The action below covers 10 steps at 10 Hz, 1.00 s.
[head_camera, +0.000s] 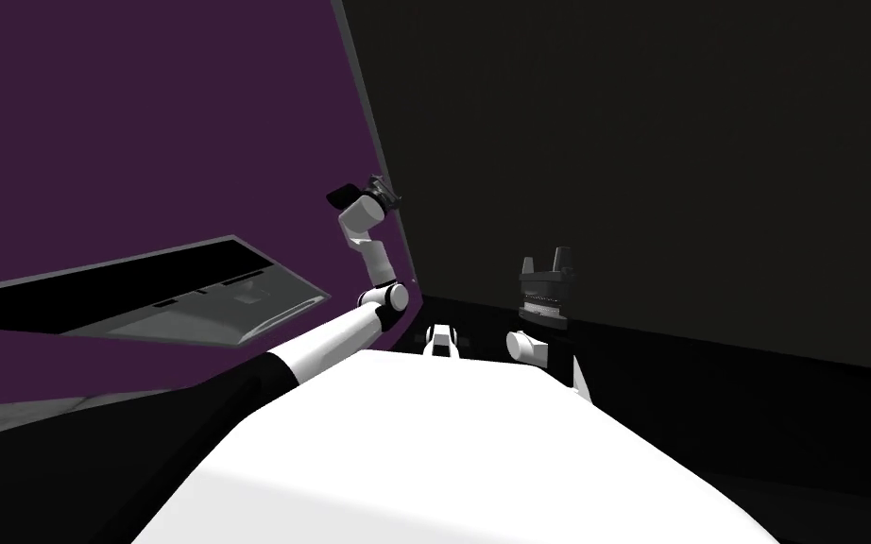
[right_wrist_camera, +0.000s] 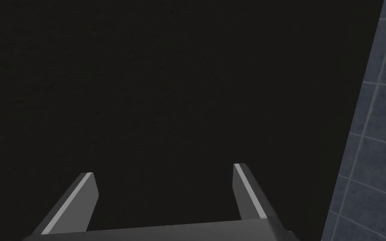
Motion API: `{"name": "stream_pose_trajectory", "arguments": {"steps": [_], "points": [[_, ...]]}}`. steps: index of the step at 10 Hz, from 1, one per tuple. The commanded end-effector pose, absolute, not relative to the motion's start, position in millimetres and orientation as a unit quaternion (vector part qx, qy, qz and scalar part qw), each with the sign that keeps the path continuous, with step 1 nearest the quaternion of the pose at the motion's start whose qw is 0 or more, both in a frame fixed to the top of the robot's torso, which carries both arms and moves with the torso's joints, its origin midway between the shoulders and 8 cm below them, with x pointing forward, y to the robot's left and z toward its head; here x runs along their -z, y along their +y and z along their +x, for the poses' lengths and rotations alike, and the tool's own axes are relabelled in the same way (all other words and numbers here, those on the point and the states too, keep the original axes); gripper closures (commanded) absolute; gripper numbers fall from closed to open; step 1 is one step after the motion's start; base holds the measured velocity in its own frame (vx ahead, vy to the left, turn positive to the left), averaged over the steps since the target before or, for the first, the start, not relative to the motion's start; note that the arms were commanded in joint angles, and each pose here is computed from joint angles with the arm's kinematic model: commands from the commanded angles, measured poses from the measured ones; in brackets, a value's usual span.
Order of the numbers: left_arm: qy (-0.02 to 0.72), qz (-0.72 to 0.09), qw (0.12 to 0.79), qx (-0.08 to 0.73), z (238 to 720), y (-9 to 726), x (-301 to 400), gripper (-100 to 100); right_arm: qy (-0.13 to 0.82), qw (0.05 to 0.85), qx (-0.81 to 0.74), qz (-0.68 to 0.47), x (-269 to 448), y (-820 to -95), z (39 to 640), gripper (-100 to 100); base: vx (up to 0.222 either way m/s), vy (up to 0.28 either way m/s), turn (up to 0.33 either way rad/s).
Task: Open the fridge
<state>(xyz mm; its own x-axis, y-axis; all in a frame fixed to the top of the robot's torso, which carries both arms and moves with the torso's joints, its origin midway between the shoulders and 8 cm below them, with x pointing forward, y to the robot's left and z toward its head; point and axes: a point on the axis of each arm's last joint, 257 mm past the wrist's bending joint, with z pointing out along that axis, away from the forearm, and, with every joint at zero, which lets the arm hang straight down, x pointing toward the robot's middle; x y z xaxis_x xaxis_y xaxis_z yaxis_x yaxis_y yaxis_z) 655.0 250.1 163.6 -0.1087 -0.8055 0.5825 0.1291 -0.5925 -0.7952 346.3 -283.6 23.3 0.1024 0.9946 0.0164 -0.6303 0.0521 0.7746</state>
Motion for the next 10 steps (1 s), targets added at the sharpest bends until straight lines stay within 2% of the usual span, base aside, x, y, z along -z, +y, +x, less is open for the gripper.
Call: {"name": "stream_pose_trajectory", "arguments": {"steps": [1, 8, 10], "points": [[0.313, -0.567, 0.323, 0.69, 658.6, 223.2, -161.4, 100, 0.282, 0.668, -0.608, 0.323, -23.3, -283.6, 346.3, 0, -0.226, 0.058, -0.128], [0.363, -0.537, 0.262, 0.715, 655.0, 147.0, -161.7, 100, 0.282, 0.668, -0.608, 0.323, -23.3, -283.6, 346.4, 0, -0.262, 0.0, -0.147], [0.371, -0.534, 0.245, 0.719, 653.9, 136.6, -159.7, 100, 0.282, 0.668, -0.608, 0.323, -23.2, -283.7, 346.3, 0, -0.153, 0.02, -0.114]]}}
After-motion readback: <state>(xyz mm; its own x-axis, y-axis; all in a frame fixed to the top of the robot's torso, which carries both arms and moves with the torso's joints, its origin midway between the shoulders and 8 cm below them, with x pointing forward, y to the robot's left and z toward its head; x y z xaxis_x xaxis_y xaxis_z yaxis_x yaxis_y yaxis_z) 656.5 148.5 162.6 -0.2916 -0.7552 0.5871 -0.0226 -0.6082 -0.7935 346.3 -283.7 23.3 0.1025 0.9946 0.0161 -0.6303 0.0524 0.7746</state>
